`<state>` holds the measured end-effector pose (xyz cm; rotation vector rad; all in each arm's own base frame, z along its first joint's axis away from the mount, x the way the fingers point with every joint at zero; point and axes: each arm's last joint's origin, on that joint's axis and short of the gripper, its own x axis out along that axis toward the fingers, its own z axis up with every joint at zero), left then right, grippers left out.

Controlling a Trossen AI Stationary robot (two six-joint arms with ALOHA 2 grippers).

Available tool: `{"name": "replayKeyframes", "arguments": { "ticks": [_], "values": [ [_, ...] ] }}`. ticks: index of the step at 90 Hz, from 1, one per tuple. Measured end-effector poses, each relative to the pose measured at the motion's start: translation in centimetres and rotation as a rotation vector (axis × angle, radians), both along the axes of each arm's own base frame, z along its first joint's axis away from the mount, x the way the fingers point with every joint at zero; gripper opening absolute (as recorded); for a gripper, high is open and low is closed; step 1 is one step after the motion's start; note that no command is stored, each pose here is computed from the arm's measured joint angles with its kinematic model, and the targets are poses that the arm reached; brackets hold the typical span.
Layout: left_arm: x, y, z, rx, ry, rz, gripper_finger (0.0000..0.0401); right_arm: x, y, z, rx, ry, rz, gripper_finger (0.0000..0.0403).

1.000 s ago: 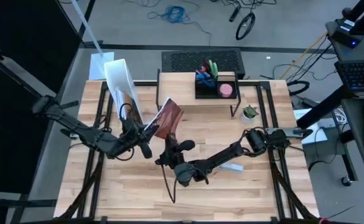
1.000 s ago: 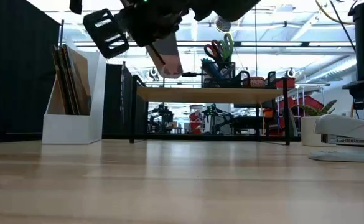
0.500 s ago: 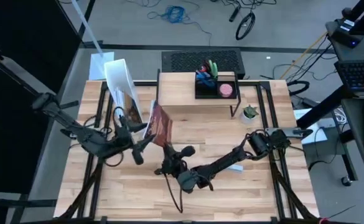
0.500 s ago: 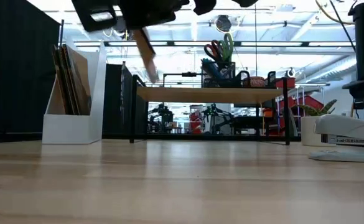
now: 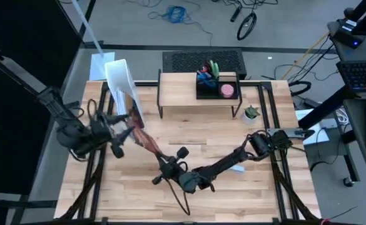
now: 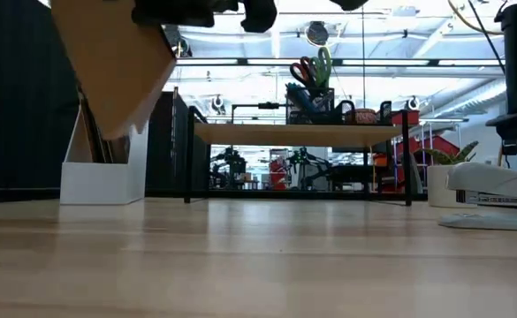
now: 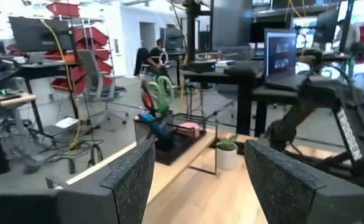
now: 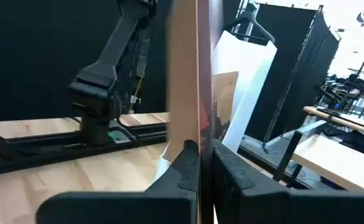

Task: Stock shelves
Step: Put the purple brown book into the white book organizer

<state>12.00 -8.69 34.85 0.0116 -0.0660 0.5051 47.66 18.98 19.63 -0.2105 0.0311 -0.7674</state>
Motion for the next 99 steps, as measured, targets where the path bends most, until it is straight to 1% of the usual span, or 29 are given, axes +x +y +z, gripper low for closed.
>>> {"name": "replayKeyframes", "arguments": {
  "ticks": [12,21,36,41,46,56,64,77,84,95,99],
  "values": [
    [-1.2,0.6,0.6,-0.033,-0.030,-0.033,0.0233,0.1,-0.3,0.0,0.002,-0.004,-0.012,0.0000],
    [-1.8,0.7,0.8,-0.050,-0.044,-0.065,0.0233,0.1,-0.8,0.6,-0.003,-0.037,-0.040,0.0000],
    [-2.3,0.8,1.0,-0.055,-0.046,-0.083,0.0233,0.1,-2.6,2.3,-0.039,-0.106,-0.103,0.0000],
    [-2.4,0.8,1.0,-0.051,-0.041,-0.079,0.0233,0.2,-3.5,2.8,-0.054,-0.140,-0.097,0.0000],
    [-2.4,0.8,1.0,-0.051,-0.040,-0.076,0.0233,0.6,-4.5,3.0,-0.063,-0.177,-0.069,0.0000],
    [-2.4,0.7,1.0,-0.050,-0.038,-0.076,0.0233,1.6,-6.6,2.8,-0.033,-0.239,-0.018,0.0000],
    [-2.4,0.8,1.0,-0.050,-0.039,-0.076,0.0233,2.1,-8.2,2.7,-0.025,-0.261,0.007,0.0000],
    [-2.4,0.7,1.0,-0.050,-0.038,-0.076,0.0233,3.1,-10.0,3.8,-0.044,-0.263,0.015,0.0000],
    [-2.4,0.8,1.0,-0.050,-0.039,-0.076,0.0233,3.8,-11.0,4.3,-0.060,-0.252,-0.002,0.0000],
    [-2.4,0.8,1.0,-0.045,-0.036,-0.075,0.0233,5.4,-12.0,4.0,-0.087,-0.266,0.016,0.0000],
    [-2.4,0.8,1.0,-0.044,-0.035,-0.075,0.0233,6.1,-12.3,3.7,-0.099,-0.251,-0.008,0.0000]
  ]
}}
